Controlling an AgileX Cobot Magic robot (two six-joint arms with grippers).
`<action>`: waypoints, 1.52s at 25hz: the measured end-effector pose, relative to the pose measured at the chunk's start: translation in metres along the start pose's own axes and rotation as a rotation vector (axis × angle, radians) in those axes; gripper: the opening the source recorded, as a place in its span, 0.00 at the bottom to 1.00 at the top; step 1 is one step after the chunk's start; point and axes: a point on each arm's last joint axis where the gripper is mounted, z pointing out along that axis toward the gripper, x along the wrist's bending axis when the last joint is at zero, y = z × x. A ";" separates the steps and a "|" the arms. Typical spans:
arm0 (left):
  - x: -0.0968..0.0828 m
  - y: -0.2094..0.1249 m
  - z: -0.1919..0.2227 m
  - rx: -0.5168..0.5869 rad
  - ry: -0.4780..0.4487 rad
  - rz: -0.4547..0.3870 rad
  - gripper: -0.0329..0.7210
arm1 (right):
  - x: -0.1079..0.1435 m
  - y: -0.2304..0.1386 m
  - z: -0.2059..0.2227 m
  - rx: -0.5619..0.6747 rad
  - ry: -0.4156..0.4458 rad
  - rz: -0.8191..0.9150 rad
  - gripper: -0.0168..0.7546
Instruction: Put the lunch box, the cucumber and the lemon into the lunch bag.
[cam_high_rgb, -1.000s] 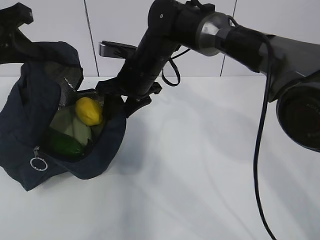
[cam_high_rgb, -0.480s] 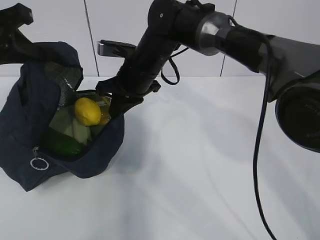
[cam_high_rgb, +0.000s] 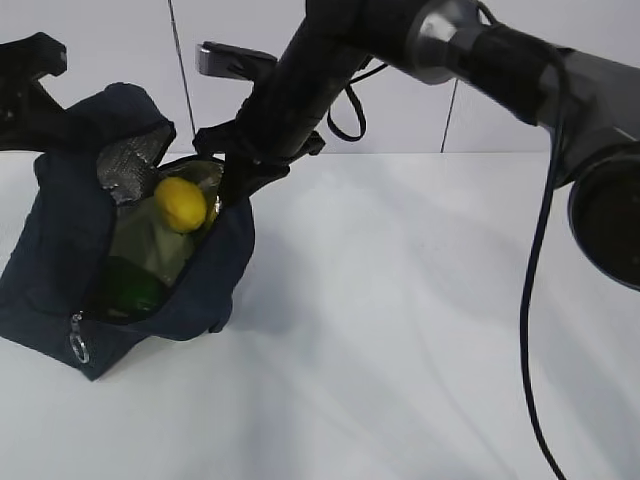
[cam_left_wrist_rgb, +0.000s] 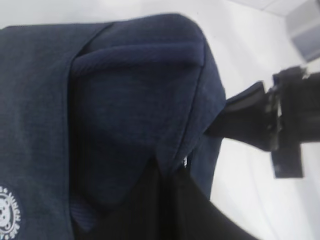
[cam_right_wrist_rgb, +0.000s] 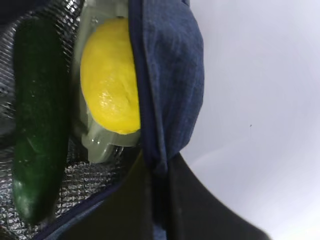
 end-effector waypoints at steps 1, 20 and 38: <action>0.000 0.000 0.000 0.004 0.001 0.004 0.04 | -0.001 0.000 -0.004 -0.005 -0.002 0.001 0.05; -0.020 -0.015 0.013 0.082 -0.036 0.072 0.04 | 0.018 0.013 -0.061 -0.111 -0.033 -0.055 0.04; -0.038 -0.016 0.030 0.035 -0.118 -0.004 0.04 | 0.026 0.011 -0.100 -0.142 -0.163 -0.065 0.04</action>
